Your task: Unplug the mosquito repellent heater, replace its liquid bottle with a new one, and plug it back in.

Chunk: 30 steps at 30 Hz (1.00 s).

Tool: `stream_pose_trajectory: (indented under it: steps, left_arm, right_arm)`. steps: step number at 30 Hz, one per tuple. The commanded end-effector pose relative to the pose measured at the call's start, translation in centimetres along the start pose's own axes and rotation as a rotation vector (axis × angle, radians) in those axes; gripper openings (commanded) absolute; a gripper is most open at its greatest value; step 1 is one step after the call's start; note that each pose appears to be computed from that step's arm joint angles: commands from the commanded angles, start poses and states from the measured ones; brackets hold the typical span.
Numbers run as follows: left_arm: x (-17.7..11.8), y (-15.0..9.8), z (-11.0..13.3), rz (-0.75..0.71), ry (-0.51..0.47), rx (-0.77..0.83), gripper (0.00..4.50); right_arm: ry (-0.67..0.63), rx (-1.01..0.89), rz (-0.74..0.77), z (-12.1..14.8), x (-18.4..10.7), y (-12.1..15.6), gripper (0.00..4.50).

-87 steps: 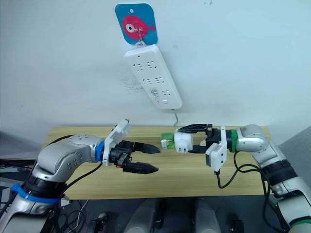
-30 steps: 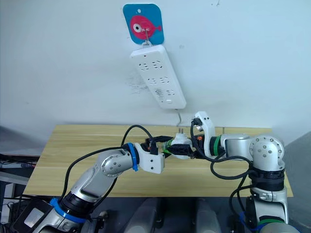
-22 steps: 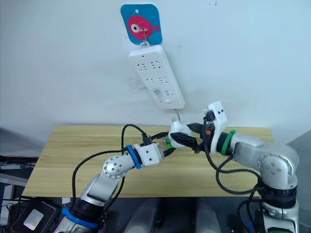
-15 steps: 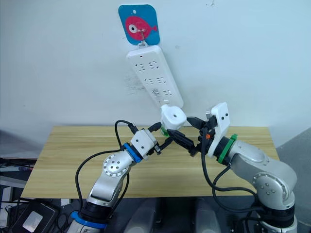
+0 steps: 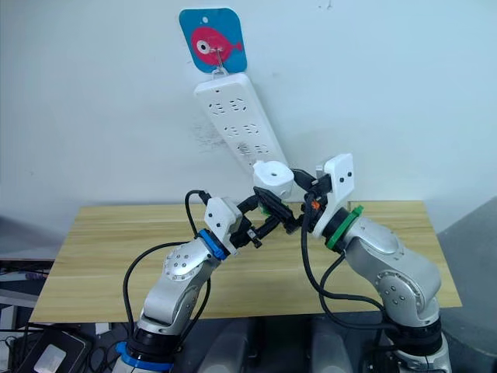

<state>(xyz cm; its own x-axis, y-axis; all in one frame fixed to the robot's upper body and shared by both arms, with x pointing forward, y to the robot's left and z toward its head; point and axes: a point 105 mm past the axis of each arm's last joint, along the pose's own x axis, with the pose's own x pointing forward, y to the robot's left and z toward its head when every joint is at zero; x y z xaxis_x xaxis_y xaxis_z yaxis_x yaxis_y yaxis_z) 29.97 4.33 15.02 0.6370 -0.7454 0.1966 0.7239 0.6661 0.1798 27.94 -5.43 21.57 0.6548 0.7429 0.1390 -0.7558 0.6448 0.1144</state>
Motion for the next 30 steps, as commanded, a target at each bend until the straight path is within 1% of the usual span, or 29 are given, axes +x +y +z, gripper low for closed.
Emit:
stream_pose_trajectory:
  steps: [1, 6, 9, 11, 12, 17, 21, 25, 28, 30]
  left_arm:
    - [0.3, -0.5, 1.9, -0.023, -0.064, 0.042, 2.21]
    - [0.3, -0.9, 2.1, -0.031, -0.070, 0.055, 2.21]
    - [0.3, -0.9, 2.1, -0.025, -0.070, 0.056, 2.21]
    - [0.3, -1.0, 2.1, -0.024, -0.070, 0.056, 2.21]
    - [0.3, -1.0, 2.1, -0.024, -0.071, 0.055, 2.21]
    - [0.3, -1.3, 2.1, -0.021, -0.072, 0.048, 2.21]
    - [0.2, -1.3, 1.7, -0.021, -0.051, 0.037, 2.21]
    - [-1.1, -0.5, 1.7, -0.024, -0.028, 0.041, 3.60]
    - [-2.0, 0.3, 1.7, 0.010, -0.012, 0.051, 4.50]
    - [-2.7, 1.4, 1.7, 0.079, -0.002, 0.044, 4.50]
  right_arm:
    - [-0.030, -0.037, 0.014, 0.7, 0.1, 0.5, 4.50]
    - [-0.013, -0.050, 0.005, 0.2, 0.3, 0.2, 4.50]
    - [-0.012, -0.037, -0.010, -0.1, 0.3, -0.1, 3.90]
    - [-0.015, -0.030, -0.014, -0.1, 0.2, -0.2, 3.26]
    - [-0.017, -0.028, -0.015, -0.1, 0.2, -0.2, 3.05]
    - [-0.030, -0.016, -0.014, 0.2, 0.3, -0.2, 3.05]
    - [-0.034, -0.021, -0.019, 0.4, 0.3, -0.3, 3.05]
    - [-0.031, -0.029, -0.048, 0.4, -0.1, -0.9, 3.05]
    - [-0.019, -0.039, -0.066, 0.1, -0.9, -1.5, 3.05]
    - [-0.004, -0.060, -0.083, -0.1, -1.6, -2.0, 3.05]
